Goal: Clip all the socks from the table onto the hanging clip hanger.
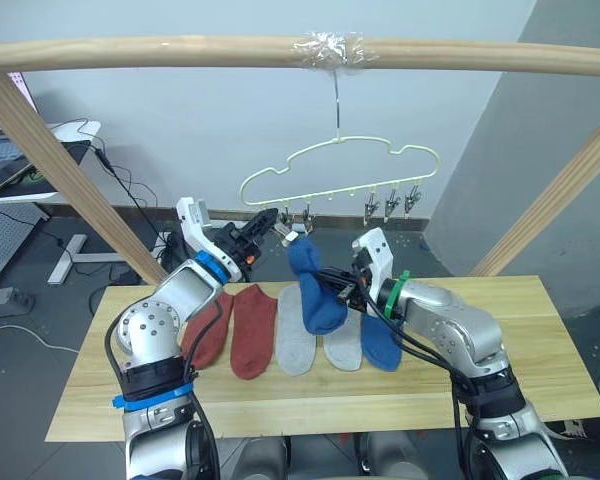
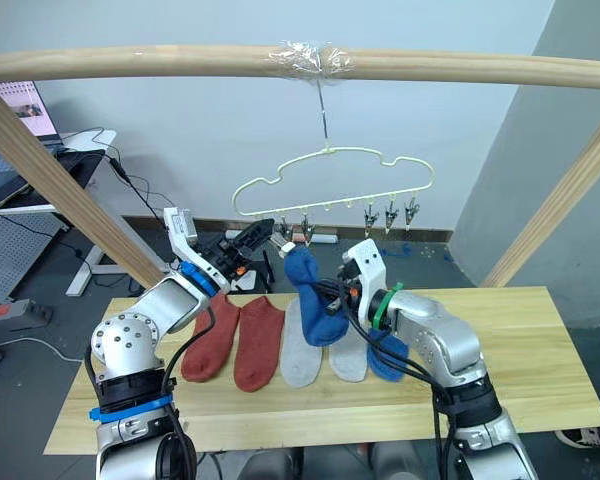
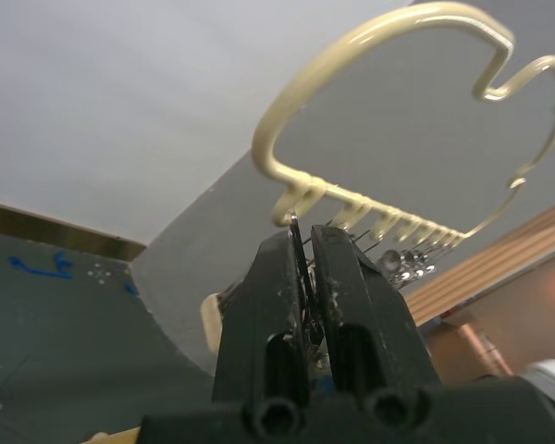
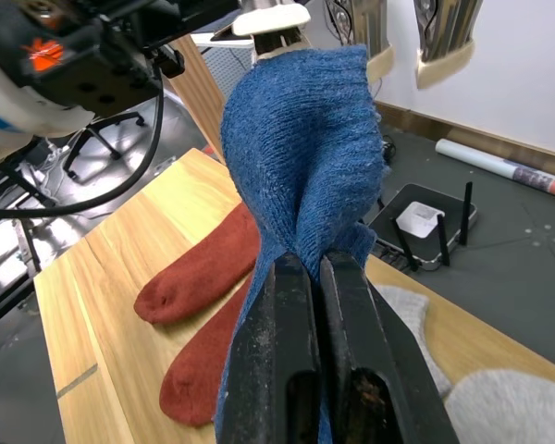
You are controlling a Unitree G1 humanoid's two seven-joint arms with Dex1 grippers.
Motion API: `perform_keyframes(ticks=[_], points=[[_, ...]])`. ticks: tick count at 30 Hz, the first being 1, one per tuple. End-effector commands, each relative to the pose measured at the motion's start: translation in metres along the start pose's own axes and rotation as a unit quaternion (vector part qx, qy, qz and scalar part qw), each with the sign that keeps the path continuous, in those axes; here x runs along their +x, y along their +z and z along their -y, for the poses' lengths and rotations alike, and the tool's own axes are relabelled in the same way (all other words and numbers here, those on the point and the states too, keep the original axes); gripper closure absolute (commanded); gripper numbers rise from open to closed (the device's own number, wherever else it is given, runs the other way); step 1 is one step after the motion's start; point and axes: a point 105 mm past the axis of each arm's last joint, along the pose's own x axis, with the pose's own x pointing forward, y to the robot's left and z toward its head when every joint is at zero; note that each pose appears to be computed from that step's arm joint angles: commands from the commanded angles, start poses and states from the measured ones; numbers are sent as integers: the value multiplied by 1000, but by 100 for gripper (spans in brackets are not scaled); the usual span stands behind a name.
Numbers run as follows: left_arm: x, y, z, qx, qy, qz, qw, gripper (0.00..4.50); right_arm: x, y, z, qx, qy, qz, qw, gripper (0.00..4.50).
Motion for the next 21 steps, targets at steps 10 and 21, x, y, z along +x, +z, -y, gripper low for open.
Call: perform_keyframes(ticks=[10, 21], points=[[-4, 0, 16, 19, -27, -3, 999, 450, 9, 31, -13, 16, 41, 39, 998, 447], [-6, 1, 22, 36, -41, -4, 998, 296, 10, 27, -14, 18, 37, 34, 999, 450]])
